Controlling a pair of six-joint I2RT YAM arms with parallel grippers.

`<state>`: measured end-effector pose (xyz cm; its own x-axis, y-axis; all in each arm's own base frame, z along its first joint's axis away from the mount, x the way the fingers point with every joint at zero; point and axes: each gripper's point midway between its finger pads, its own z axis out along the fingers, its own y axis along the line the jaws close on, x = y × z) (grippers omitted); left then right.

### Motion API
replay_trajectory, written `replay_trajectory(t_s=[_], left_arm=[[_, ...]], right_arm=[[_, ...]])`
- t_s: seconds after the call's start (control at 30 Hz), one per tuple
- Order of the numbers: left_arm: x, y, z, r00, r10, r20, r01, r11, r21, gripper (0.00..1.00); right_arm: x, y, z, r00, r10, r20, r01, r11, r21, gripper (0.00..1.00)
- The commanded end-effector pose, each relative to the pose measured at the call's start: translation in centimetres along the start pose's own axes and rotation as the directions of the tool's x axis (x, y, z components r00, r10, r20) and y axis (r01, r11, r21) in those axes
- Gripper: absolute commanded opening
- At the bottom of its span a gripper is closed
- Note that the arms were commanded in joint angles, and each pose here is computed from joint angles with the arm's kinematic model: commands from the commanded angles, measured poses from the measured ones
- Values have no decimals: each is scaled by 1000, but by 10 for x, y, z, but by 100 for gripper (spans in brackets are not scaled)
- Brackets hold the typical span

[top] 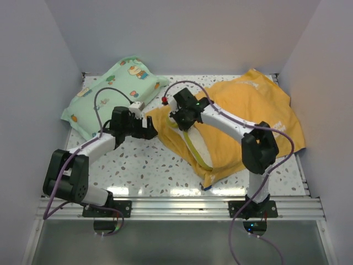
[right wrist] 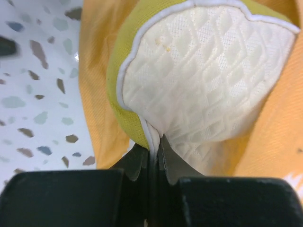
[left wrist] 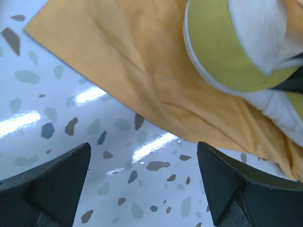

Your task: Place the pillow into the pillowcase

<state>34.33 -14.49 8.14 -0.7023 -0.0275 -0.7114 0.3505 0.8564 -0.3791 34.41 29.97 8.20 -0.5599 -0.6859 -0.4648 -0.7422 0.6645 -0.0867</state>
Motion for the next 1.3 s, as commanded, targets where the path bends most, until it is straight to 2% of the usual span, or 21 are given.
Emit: replay_trajectory(t_s=[0.0, 0.13, 0.3, 0.47, 0.57, 0.67, 0.73, 0.87, 0.97, 1.07, 1.13, 1.2, 1.23, 1.27], left_arm=[[-29, -44, 2, 982, 118, 145, -129, 989, 69, 96], [-32, -70, 21, 981, 105, 163, -128, 983, 135, 94], [-56, -124, 46, 972, 65, 226, -123, 959, 254, 93], [-72, -181, 70, 959, 90, 268, -173, 936, 307, 94], [-64, -187, 91, 961, 123, 250, -189, 947, 261, 96], [-60, -187, 117, 973, 79, 217, -125, 971, 204, 97], [-49, -170, 143, 976, 80, 200, -101, 990, 97, 97], [-46, -186, 169, 962, 118, 248, -145, 985, 94, 97], [-29, -191, 192, 965, 135, 223, -154, 986, 71, 98], [-20, -185, 203, 979, 88, 182, -99, 994, 54, 97], [-19, -184, 199, 983, 74, 171, -87, 993, 75, 95], [-24, -182, 176, 980, 81, 182, -103, 988, 114, 95], [-17, -163, 168, 984, 87, 156, -103, 990, 101, 96], [-33, -170, 147, 982, 84, 170, -112, 981, 159, 98]], right_arm=[[-62, -34, -103, 935, 114, 337, -97, 993, -68, 0], [-75, -44, -149, 880, 174, 441, -124, 982, -141, 0], [-68, -48, -155, 864, 248, 438, -172, 964, -205, 0], [-76, -66, -168, 801, 408, 438, -297, 906, -302, 0], [-83, -70, -179, 761, 468, 450, -319, 873, -367, 0], [-88, -71, -186, 735, 507, 451, -330, 848, -415, 0], [-92, -69, -193, 710, 541, 451, -328, 821, -468, 0], [-95, -68, -195, 654, 643, 399, -385, 737, -555, 0], [-102, -70, -202, 604, 697, 387, -413, 688, -596, 0], [-112, -79, -212, 546, 735, 401, -425, 656, -624, 0], [-113, -88, -217, 537, 728, 426, -433, 672, -601, 0], [-111, -98, -218, 528, 720, 450, -450, 687, -571, 0], [-105, -108, -217, 513, 733, 447, -469, 675, -570, 0], [-103, -109, -218, 511, 741, 436, -468, 665, -582, 0]])
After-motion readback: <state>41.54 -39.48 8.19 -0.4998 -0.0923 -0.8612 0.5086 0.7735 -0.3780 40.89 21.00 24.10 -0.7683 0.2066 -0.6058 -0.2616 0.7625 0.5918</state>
